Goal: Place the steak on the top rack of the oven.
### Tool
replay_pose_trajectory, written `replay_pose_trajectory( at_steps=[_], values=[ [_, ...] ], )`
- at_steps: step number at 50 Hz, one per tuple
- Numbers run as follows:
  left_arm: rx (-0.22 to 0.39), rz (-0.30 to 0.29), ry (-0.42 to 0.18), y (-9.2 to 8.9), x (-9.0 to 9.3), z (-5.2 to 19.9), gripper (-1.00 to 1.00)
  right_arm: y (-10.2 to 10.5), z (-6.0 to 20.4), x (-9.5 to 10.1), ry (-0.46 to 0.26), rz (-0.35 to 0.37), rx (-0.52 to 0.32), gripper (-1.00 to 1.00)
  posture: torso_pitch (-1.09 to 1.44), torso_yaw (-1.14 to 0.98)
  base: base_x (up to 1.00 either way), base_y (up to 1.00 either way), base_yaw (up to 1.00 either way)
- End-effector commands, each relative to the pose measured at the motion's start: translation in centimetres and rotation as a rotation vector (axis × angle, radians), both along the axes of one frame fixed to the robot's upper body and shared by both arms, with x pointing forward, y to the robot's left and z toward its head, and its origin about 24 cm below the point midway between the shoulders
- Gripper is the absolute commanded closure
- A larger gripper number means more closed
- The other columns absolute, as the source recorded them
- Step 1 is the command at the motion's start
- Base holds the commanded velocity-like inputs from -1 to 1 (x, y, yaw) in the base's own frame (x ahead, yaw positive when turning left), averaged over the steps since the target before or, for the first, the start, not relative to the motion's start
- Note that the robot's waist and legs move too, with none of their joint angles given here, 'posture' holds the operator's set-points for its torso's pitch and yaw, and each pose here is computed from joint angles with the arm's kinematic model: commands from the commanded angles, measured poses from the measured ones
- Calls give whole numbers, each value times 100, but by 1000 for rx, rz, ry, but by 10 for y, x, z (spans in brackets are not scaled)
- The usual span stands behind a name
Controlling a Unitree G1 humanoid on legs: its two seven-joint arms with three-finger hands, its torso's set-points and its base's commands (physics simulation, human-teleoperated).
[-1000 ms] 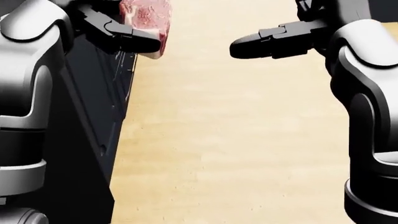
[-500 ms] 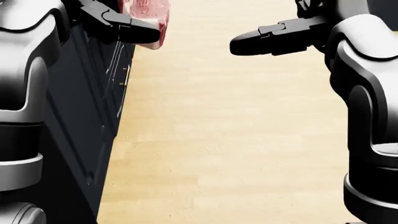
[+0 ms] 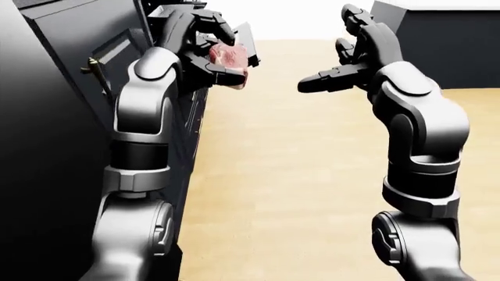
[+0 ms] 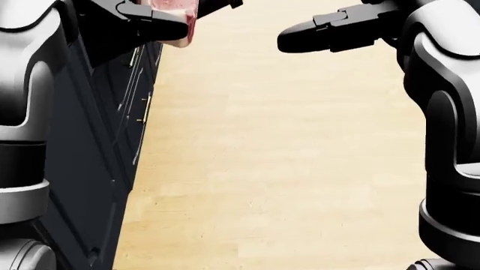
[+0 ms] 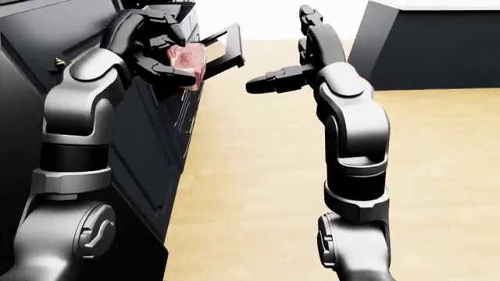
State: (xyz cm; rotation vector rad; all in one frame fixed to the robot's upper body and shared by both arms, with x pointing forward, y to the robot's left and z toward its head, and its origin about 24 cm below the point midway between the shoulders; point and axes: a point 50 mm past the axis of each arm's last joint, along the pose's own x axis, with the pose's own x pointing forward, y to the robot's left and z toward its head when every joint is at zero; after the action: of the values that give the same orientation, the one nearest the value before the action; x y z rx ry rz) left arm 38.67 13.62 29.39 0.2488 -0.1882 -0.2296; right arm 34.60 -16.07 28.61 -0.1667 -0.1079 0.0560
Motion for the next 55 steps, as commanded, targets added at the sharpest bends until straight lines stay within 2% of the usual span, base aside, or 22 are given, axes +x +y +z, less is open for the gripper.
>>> replay_pose_trajectory(
  at_steps=[1, 55],
  values=[
    [-4, -14, -106, -2, -7, 26, 68, 0, 16, -4, -71, -1, -3, -100, 0, 0, 27, 0, 0],
    [-9, -12, -109, -1, -8, 26, 68, 0, 13, -6, -67, -2, -7, -100, 0, 0, 28, 0, 0]
  ],
)
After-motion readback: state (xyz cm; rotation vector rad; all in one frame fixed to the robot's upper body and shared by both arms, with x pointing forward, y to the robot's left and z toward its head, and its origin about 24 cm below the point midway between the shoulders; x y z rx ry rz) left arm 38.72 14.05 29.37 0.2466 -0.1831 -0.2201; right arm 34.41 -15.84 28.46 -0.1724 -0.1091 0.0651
